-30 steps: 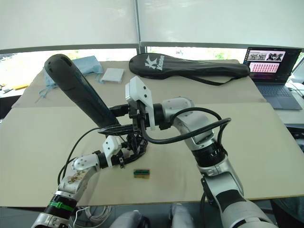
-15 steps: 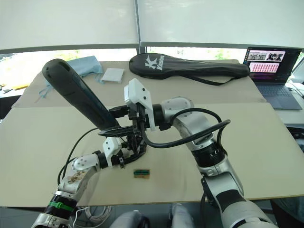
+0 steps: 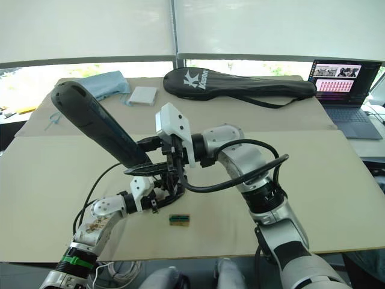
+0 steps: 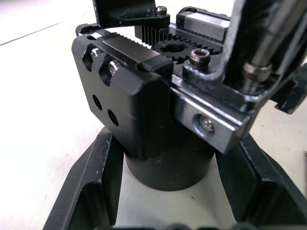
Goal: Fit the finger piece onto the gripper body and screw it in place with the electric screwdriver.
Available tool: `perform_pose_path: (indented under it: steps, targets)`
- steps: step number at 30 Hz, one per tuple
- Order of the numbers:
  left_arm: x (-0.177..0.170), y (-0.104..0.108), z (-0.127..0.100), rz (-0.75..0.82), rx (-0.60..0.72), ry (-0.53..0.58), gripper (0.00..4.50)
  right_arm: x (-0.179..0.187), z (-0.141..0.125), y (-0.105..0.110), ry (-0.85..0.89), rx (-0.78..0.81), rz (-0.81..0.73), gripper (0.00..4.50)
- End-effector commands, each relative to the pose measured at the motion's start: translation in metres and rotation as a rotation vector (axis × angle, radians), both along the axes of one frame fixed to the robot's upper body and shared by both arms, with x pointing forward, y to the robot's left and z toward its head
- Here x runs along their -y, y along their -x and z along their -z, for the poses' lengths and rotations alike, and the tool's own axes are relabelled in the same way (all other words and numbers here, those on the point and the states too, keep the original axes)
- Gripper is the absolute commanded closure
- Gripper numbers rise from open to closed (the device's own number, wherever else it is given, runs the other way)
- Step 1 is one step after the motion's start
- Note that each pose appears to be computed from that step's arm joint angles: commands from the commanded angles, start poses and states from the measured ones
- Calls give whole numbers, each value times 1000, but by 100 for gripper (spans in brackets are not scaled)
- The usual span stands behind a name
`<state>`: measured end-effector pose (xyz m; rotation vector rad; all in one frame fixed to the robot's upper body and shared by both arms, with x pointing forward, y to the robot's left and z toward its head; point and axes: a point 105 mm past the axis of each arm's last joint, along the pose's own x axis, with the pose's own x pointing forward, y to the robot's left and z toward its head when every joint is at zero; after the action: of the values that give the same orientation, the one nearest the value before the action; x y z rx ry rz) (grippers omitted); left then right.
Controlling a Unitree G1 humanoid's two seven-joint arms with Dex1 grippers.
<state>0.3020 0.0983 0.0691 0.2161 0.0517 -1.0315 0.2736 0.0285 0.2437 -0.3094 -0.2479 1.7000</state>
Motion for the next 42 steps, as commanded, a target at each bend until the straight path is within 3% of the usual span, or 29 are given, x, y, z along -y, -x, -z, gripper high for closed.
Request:
perform_pose_path:
  steps: [1,14,32,42]
  targets:
    - [2,8,16,17,-70,-21,223,10,-6,-5,-59,-1,48,257]
    - [0,8,17,24,-73,-26,223,19,9,-19,-77,-56,150,257]
    - [1,10,19,25,-80,-25,223,18,42,-21,-30,-83,216,257]
    - [1,10,18,29,-81,-27,223,9,40,-11,-30,-33,169,257]
